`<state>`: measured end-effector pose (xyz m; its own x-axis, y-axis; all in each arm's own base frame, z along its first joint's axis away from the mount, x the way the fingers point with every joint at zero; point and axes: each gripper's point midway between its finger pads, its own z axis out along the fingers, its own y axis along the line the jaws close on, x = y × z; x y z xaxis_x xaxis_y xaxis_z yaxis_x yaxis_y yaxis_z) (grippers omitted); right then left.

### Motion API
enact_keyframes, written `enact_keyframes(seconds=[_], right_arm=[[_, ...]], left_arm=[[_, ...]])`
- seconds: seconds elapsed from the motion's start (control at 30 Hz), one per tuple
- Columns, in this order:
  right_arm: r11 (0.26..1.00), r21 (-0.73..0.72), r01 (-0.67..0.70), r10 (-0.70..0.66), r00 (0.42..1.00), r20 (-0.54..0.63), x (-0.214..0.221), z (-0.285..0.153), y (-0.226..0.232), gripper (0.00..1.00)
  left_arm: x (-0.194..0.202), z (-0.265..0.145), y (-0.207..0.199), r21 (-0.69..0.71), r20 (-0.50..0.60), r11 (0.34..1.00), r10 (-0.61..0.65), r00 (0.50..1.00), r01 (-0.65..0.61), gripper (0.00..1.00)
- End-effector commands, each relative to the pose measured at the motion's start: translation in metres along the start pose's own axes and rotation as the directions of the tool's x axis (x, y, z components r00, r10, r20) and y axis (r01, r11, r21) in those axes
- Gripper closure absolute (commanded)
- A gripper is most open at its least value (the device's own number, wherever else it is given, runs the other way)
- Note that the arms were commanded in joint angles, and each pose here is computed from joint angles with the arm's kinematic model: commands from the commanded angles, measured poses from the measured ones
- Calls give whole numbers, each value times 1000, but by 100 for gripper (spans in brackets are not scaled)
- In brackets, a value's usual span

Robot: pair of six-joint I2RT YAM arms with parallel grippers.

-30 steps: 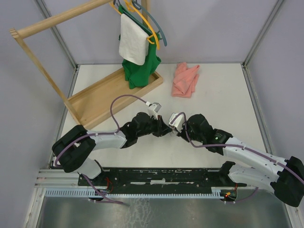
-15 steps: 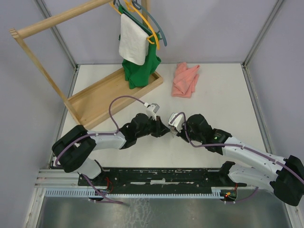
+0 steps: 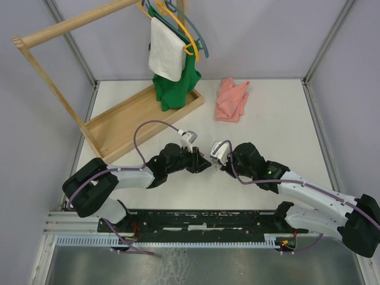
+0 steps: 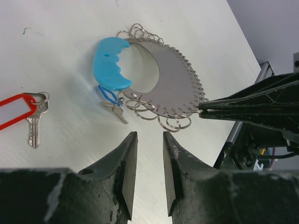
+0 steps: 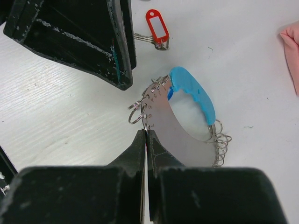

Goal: Put the keys on the keyring

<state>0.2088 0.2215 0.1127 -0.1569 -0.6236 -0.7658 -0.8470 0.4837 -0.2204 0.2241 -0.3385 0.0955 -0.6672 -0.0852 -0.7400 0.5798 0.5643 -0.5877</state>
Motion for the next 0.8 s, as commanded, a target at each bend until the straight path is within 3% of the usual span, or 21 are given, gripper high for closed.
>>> enact_keyframes(seconds=[0.0,0.2,0.47,0.63,0.77], right_arm=[[1000,23,4,-7,992,125,-43,-7,-10,99],[1000,13,27,-28,990,138,-45,-8,-8,100],[999,10,44,-45,987,154,-48,-8,-8,100],[999,13,45,-47,985,164,-49,-9,-8,99],[999,10,43,-44,985,168,-49,-8,-7,100]], left_arm=[[-27,1,-14,97,71,990,95,993,-102,64],[-37,-8,-13,206,106,978,0,994,-22,64],[-27,-4,-21,286,57,958,-34,998,17,63],[-19,-5,-18,306,47,930,-227,973,202,60],[-22,-12,-23,389,62,844,-423,904,368,57]])
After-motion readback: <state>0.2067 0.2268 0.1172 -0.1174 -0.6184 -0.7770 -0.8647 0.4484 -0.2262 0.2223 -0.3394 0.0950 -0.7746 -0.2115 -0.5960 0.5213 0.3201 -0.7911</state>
